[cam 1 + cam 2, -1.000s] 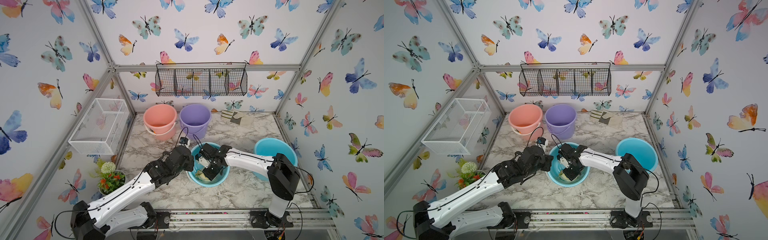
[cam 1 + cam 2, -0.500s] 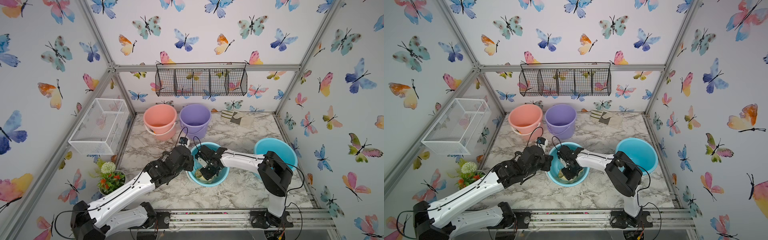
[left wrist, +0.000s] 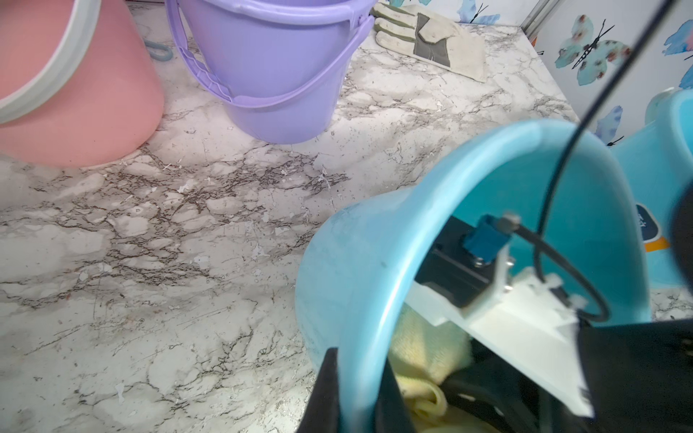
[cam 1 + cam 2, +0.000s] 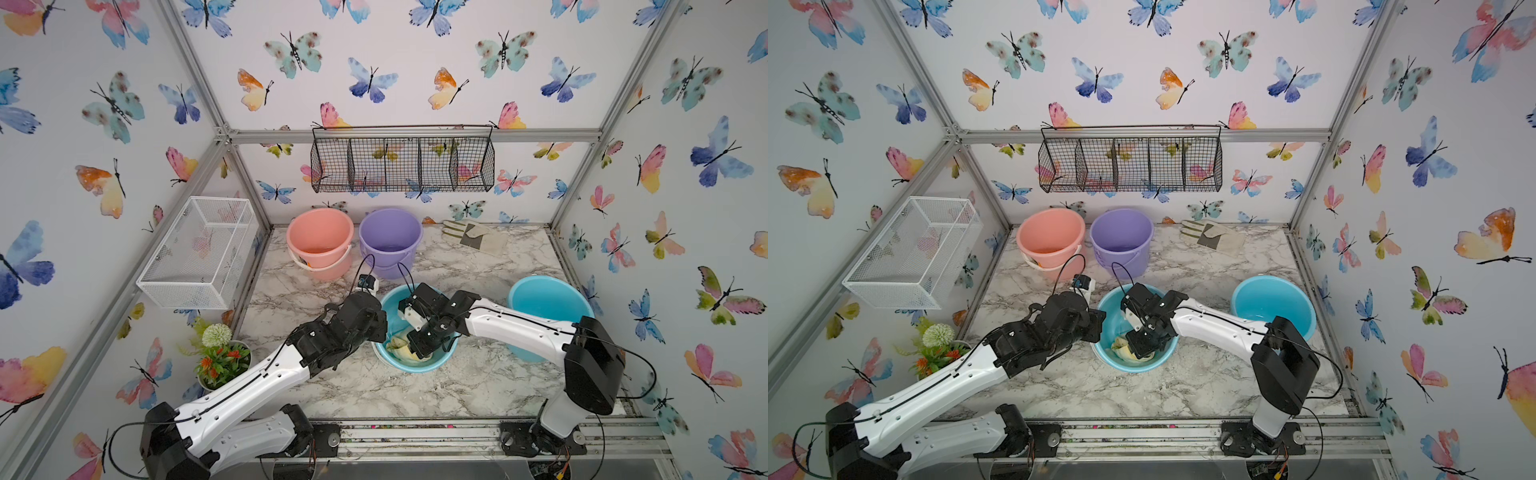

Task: Wipe the inside of the bucket with a cloth
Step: Wipe the dirt from the inside of the bucket.

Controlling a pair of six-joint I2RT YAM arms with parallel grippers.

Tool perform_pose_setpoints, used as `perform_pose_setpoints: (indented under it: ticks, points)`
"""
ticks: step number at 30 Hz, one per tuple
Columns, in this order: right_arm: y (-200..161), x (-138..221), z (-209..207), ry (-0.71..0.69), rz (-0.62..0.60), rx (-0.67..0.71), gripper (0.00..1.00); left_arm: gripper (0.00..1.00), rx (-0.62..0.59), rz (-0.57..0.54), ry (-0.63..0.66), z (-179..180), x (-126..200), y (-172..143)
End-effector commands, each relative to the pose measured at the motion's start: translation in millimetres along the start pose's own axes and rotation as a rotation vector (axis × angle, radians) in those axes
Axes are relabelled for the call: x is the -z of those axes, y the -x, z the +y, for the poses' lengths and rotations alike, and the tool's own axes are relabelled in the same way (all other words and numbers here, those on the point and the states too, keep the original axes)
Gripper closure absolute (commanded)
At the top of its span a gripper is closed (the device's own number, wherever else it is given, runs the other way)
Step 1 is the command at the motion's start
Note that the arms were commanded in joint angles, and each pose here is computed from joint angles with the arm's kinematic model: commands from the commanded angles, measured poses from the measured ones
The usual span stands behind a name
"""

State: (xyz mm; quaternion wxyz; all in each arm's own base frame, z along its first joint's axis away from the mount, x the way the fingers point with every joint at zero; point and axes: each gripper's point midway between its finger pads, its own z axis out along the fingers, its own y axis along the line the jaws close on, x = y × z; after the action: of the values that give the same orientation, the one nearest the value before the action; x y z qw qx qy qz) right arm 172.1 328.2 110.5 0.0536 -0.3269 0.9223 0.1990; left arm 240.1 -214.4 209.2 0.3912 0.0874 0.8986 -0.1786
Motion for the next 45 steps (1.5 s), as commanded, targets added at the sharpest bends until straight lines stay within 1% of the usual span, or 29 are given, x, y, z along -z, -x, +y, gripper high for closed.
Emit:
perform_pose_setpoints:
  ticks: [1, 4, 9, 12, 15, 19, 23, 27, 30, 39, 41, 45]
  points:
    - [-23, 23, 19, 0.079, 0.076, -0.047, 0.98, 1.0, 0.026, -0.074, -0.001, 2, 7, 15]
    - [-31, 38, 28, 0.121, 0.092, -0.073, 0.98, 1.0, 0.028, -0.08, 0.0, 3, 7, 15]
    - [-31, 56, 44, 0.2, 0.066, -0.114, 0.98, 1.0, 0.027, -0.08, 0.007, 4, 6, 14]
    - [-29, 59, 49, 0.229, 0.055, -0.144, 0.98, 1.0, 0.027, -0.08, 0.006, 3, 6, 15]
    - [-29, 60, 58, 0.291, 0.051, -0.179, 0.98, 1.0, 0.027, -0.079, 0.009, 4, 5, 15]
    - [-16, 57, 65, 0.35, -0.018, -0.22, 0.98, 1.0, 0.034, -0.081, -0.001, 2, 4, 15]
    - [-3, 42, 64, 0.36, -0.043, -0.27, 0.98, 1.0, 0.038, -0.078, -0.01, -1, 4, 16]
    - [14, 29, 58, 0.348, -0.111, -0.299, 0.98, 1.0, 0.041, -0.083, -0.016, -2, 6, 18]
    - [23, 13, 51, 0.335, -0.142, -0.323, 0.98, 1.0, 0.038, -0.08, -0.022, -3, 6, 18]
    - [34, -54, 35, 0.276, -0.07, -0.346, 0.98, 1.0, 0.039, -0.081, -0.047, -7, 10, 19]
    - [37, -66, 30, 0.246, -0.056, -0.346, 0.98, 1.0, 0.035, -0.08, -0.053, -8, 11, 20]
    - [35, -93, 9, 0.13, -0.013, -0.359, 0.98, 1.0, 0.036, -0.081, -0.056, -8, 12, 20]
